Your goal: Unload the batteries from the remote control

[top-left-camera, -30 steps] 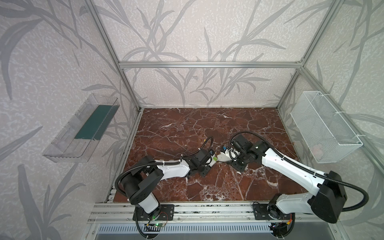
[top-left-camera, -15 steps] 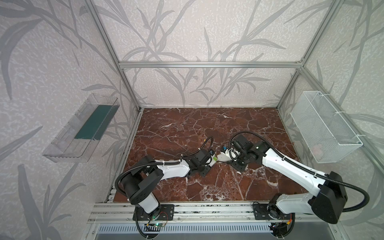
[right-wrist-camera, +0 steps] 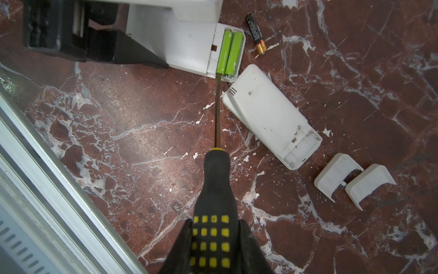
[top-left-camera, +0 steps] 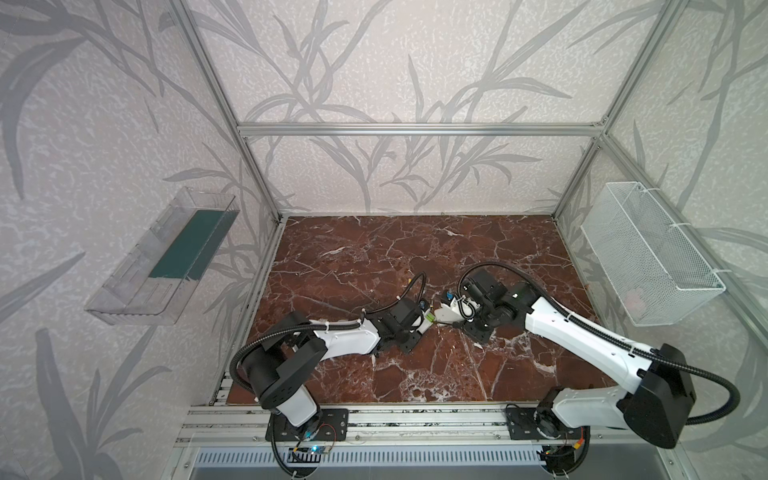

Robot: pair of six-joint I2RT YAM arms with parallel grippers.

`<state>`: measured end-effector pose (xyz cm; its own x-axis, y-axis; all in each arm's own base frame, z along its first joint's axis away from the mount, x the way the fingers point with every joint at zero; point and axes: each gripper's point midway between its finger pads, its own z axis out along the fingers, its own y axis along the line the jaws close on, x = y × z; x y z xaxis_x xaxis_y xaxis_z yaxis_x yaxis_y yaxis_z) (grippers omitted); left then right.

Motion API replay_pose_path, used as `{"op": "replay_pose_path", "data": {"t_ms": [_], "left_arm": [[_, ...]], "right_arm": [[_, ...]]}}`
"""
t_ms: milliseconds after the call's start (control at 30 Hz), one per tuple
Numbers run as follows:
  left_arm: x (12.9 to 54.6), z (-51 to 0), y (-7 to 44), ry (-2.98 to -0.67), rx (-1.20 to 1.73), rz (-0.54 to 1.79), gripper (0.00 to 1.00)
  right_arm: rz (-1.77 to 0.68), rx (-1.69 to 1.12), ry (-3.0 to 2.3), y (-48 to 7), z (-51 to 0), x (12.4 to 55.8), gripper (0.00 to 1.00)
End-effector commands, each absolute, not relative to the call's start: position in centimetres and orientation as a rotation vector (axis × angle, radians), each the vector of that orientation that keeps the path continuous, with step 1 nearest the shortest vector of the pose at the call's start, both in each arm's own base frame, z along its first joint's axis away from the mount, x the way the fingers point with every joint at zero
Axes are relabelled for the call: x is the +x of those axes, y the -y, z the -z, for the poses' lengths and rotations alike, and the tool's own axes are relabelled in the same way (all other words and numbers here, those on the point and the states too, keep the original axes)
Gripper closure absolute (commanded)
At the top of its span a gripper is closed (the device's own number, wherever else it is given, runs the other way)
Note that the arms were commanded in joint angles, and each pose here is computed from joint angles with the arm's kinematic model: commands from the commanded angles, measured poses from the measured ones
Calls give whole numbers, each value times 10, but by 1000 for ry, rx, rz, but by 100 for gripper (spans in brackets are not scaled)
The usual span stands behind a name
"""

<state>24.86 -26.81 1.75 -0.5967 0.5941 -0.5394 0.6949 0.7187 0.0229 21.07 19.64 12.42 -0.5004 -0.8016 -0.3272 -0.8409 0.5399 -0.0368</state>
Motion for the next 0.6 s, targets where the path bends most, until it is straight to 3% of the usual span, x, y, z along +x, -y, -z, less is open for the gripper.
{"op": "replay_pose_path", "data": {"t_ms": [0, 567], "left_arm": [[229, 14, 248, -2510, 1052, 187, 73], [225, 16, 250, -2507, 1093, 203, 79]], "right_arm": [[-178, -1354, -2474, -197, -122, 211, 100], [-304, -1044, -2345, -216, -122, 228, 100]]}}
